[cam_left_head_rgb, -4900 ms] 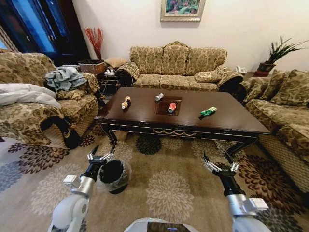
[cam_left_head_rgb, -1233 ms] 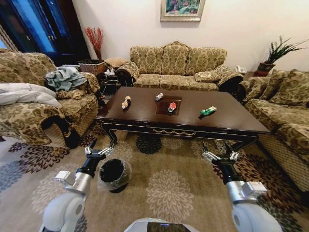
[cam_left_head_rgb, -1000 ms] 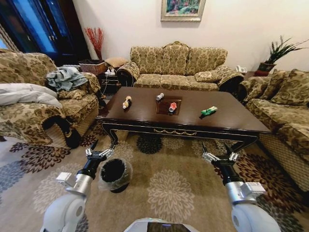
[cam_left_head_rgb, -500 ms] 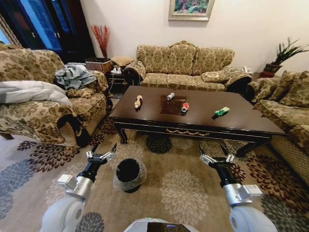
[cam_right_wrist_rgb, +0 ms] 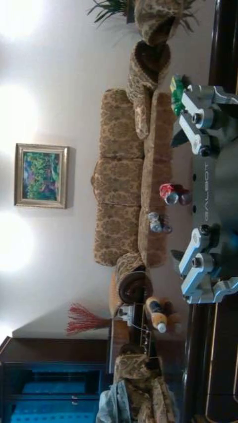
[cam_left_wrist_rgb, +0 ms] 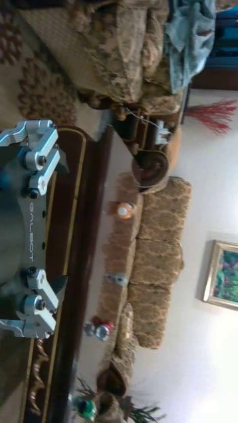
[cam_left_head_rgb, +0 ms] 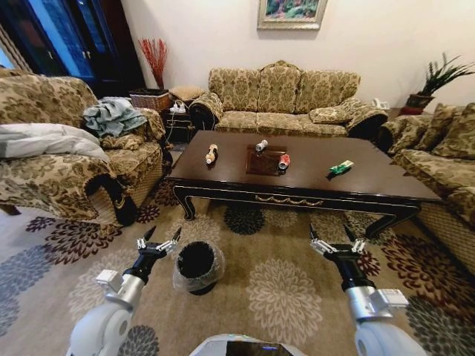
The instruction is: Move to the front of the table and place the trash on the table into the trash bin.
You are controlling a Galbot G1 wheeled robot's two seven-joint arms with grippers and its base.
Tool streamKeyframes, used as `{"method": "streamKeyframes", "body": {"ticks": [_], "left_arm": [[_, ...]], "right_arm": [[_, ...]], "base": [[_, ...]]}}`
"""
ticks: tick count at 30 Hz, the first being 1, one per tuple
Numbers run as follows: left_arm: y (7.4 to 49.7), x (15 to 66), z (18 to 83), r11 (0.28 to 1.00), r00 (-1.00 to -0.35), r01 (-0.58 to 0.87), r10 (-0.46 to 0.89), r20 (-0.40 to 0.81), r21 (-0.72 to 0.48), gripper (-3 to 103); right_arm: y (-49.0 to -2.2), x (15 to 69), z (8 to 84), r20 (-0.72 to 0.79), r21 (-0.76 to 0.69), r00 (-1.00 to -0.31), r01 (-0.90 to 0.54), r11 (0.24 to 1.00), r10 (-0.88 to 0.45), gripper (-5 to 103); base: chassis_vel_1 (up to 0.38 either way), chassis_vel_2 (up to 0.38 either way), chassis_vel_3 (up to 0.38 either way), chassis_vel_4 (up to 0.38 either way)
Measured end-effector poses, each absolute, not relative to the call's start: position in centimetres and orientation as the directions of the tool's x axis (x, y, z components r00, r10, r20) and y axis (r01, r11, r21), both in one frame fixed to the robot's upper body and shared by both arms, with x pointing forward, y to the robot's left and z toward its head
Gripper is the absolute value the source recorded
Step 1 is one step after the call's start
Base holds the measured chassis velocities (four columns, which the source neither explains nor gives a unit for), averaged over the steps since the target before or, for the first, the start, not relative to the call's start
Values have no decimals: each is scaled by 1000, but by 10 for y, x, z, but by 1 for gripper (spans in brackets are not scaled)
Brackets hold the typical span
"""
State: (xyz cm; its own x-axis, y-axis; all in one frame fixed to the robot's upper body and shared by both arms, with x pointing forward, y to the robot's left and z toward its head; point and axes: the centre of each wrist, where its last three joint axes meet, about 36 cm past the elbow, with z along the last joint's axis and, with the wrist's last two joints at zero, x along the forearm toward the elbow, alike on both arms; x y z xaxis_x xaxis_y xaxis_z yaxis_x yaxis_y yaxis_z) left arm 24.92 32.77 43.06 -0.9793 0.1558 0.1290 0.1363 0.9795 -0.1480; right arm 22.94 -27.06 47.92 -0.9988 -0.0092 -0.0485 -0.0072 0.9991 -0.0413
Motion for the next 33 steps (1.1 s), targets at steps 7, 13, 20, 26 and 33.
{"method": "streamKeyframes", "body": {"ticks": [7,13,20,26,33], "left_arm": [[339,254,402,981,-966,119,150,211,-152,100],[349,266,373,984,-952,101,139,273,-150,100],[359,289,347,985,-941,104,142,306,-137,100],[362,307,328,986,-935,102,141,326,-133,100],[372,310,316,987,-944,73,116,309,-146,100]], "right_arm": [[-269,227,476,-53,-43,-999,-8,999,-10,100],[-270,228,473,-74,-45,-997,11,999,8,100],[-271,229,466,-67,-52,-998,27,998,23,100],[-271,232,464,-66,-62,-997,36,997,32,100],[-273,233,461,-49,-68,-998,48,997,45,100]], "base": [[0,0,0,0],[0,0,0,0],[0,0,0,0],[0,0,0,0],[0,0,0,0]]}}
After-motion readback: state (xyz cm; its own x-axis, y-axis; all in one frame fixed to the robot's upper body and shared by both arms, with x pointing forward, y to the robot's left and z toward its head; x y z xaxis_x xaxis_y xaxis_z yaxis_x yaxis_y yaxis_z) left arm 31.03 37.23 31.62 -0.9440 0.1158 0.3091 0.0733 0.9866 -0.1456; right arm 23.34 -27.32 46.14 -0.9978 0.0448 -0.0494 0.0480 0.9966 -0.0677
